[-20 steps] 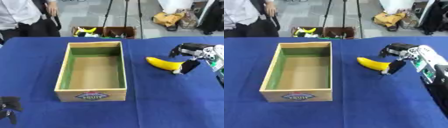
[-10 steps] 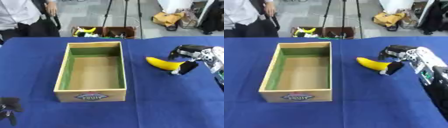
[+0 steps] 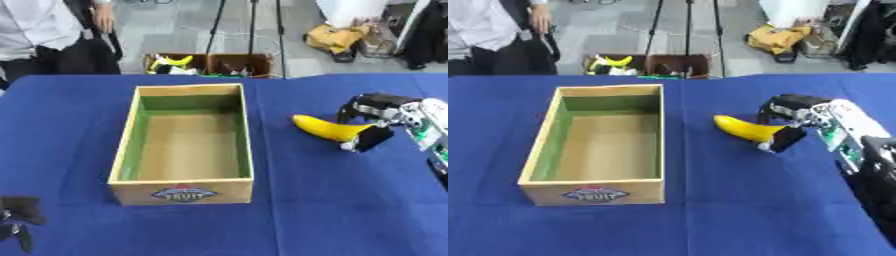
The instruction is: Pick up objects on the table and place them in the box.
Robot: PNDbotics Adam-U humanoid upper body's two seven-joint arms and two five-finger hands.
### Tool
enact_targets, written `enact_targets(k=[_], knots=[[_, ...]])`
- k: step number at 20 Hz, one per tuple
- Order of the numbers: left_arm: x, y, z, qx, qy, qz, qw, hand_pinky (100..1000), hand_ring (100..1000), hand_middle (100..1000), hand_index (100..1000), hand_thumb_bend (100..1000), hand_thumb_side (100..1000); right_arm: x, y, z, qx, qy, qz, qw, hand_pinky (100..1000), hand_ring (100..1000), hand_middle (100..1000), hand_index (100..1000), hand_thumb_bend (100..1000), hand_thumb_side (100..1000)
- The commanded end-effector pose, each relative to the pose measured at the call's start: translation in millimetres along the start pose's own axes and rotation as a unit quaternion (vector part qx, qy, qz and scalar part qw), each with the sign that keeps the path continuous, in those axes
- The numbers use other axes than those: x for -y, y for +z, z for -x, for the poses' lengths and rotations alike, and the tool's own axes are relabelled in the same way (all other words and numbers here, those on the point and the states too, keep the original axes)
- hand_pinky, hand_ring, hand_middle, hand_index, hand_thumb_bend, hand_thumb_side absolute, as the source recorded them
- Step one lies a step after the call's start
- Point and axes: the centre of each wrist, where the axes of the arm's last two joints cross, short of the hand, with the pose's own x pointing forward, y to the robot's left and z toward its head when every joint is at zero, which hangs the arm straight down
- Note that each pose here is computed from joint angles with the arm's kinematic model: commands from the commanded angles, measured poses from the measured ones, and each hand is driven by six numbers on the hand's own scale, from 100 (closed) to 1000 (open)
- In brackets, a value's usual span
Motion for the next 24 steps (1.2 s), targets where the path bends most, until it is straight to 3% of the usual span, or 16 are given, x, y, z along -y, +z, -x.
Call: enact_targets(k=[1,24], knots=[[-3.6,-3.1,-6.7,0.014,-0.01,0.003,1.0,285,523,500,660,100,1000,9.6,4.6,5.1,-0.009,0.009,0.012,1.0,692,799,680,767,343,431],[-3.6,-2.6,-6.5,0.013,-0.011,0.005,1.0,286,525,502,661,100,1000,7.5,5.1,8.8,-0.014,0.002,0.023,1.0,613,752,609,703,258,461]])
